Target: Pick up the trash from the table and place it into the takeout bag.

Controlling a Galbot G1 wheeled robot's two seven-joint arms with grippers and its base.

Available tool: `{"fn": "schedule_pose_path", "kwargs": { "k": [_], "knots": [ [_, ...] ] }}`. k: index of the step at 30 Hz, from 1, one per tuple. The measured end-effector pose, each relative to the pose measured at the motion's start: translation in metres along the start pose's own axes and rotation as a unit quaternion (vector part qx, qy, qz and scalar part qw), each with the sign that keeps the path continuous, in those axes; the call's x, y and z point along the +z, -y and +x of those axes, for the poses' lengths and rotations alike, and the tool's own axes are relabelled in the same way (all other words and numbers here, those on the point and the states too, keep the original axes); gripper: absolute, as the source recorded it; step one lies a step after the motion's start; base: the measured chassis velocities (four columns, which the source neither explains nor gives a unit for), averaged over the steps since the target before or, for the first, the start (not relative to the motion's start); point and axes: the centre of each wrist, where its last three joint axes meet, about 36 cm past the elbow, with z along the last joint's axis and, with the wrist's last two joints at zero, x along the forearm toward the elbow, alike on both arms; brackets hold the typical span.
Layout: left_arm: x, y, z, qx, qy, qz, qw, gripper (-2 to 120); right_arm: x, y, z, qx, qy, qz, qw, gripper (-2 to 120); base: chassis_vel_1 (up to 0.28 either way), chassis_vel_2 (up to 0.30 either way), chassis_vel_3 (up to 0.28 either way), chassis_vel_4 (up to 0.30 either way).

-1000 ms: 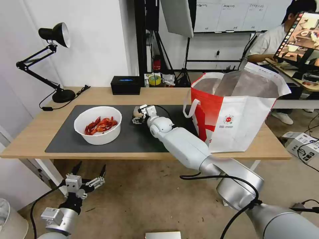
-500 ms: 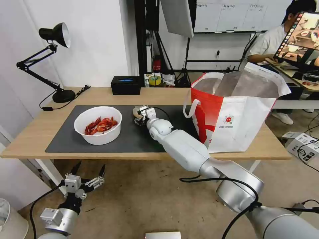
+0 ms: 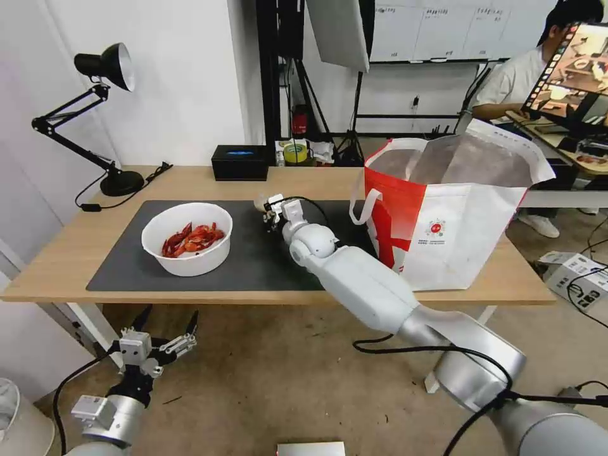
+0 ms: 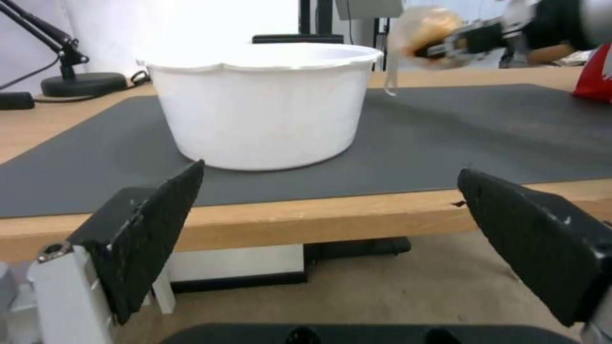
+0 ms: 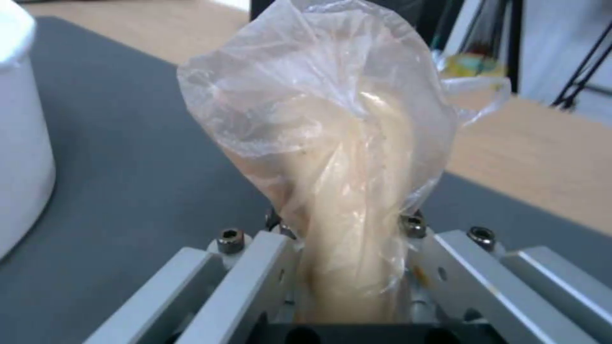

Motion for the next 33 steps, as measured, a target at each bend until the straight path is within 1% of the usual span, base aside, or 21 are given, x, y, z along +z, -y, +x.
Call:
{"fn": "schedule_pose_path", "kwargs": {
  "k": [1,2,4,5,6,8,10,11,12,15,16,17,20,21,24,25,27,28,31,32,33],
  "knots": [
    [0.000,0.000,0.000,0.000,0.000,0.000,1.0000,100,0.002,0.002,0.010,0.005,0.007,0.005,1.000,9,0.000,0.000,0.000,0.000],
    [0.000,0.000,0.000,0.000,0.000,0.000,1.0000,100,0.002,0.002,0.010,0.005,0.007,0.005,1.000,9,0.000,0.000,0.000,0.000],
    [-0.002,0.000,0.000,0.000,0.002,0.000,1.0000,100,0.009,0.007,0.036,0.009,0.029,0.011,0.999,9,0.000,0.000,0.000,0.000],
    [-0.002,0.000,0.000,0.000,0.002,0.000,1.0000,100,0.009,0.007,0.036,0.009,0.029,0.011,0.999,9,0.000,0.000,0.000,0.000],
    [-0.003,0.001,0.001,0.001,0.000,0.003,1.0000,100,0.013,0.006,0.056,0.005,0.047,0.008,0.999,9,0.000,0.000,0.000,0.000],
    [-0.004,0.003,0.003,0.001,-0.002,0.006,1.0000,100,0.015,0.009,0.082,0.002,0.076,-0.005,0.997,9,0.000,0.000,0.000,0.000],
    [-0.004,0.003,0.003,0.000,-0.003,0.006,1.0000,100,0.016,0.009,0.089,0.000,0.083,-0.009,0.996,8,0.000,0.000,0.000,0.000],
    [-0.005,0.003,0.004,0.000,-0.004,0.006,1.0000,100,0.017,0.010,0.104,-0.003,0.099,-0.016,0.995,8,0.000,0.000,0.000,0.000],
    [-0.005,0.003,0.004,0.000,-0.004,0.006,1.0000,100,0.017,0.010,0.104,-0.003,0.099,-0.016,0.995,8,0.000,0.000,0.000,0.000],
    [-0.007,0.004,0.006,0.000,-0.002,0.005,1.0000,100,0.012,0.013,0.136,-0.008,0.135,-0.027,0.990,8,0.000,0.000,0.000,0.000],
    [-0.007,0.004,0.006,0.000,-0.002,0.005,1.0000,100,0.012,0.013,0.136,-0.008,0.135,-0.027,0.990,8,0.000,0.000,0.000,0.000],
    [-0.009,0.004,0.006,-0.001,-0.001,0.004,1.0000,100,0.009,0.016,0.146,-0.009,0.147,-0.029,0.989,8,0.000,0.000,0.000,0.000],
    [-0.012,0.005,0.009,-0.004,0.000,0.004,1.0000,100,0.000,0.026,0.171,0.001,0.191,-0.043,0.981,8,0.000,0.000,0.000,0.000],
    [-0.012,0.005,0.009,-0.004,0.000,0.004,1.0000,100,0.000,0.026,0.171,0.001,0.191,-0.043,0.981,8,0.000,0.000,0.000,0.000],
    [-0.014,0.005,0.011,-0.006,0.001,0.003,1.0000,100,-0.007,0.042,0.194,0.014,0.229,-0.045,0.972,8,0.000,0.000,0.000,0.000],
    [-0.014,0.005,0.011,-0.006,0.001,0.003,1.0000,100,-0.007,0.042,0.194,0.014,0.229,-0.045,0.972,8,0.000,0.000,0.000,0.000],
    [-0.016,0.007,0.011,-0.006,0.004,0.003,1.0000,100,-0.014,0.055,0.211,0.029,0.247,-0.044,0.968,8,0.000,0.000,0.000,0.000],
    [-0.016,0.007,0.011,-0.006,0.004,0.003,1.0000,100,-0.014,0.055,0.211,0.029,0.247,-0.044,0.968,8,0.000,0.000,0.000,0.000],
    [-0.015,0.013,0.013,-0.004,0.005,0.001,1.0000,100,-0.028,0.076,0.233,0.060,0.266,-0.045,0.961,8,0.000,0.000,0.000,0.000],
    [-0.015,0.013,0.013,-0.004,0.005,0.001,1.0000,100,-0.028,0.076,0.233,0.060,0.266,-0.045,0.961,8,0.000,0.000,0.000,0.000],
    [-0.014,0.015,0.014,-0.003,0.004,-0.001,1.0000,100,-0.033,0.082,0.240,0.070,0.271,-0.050,0.959,8,0.000,0.000,0.000,0.000]
  ]
}}
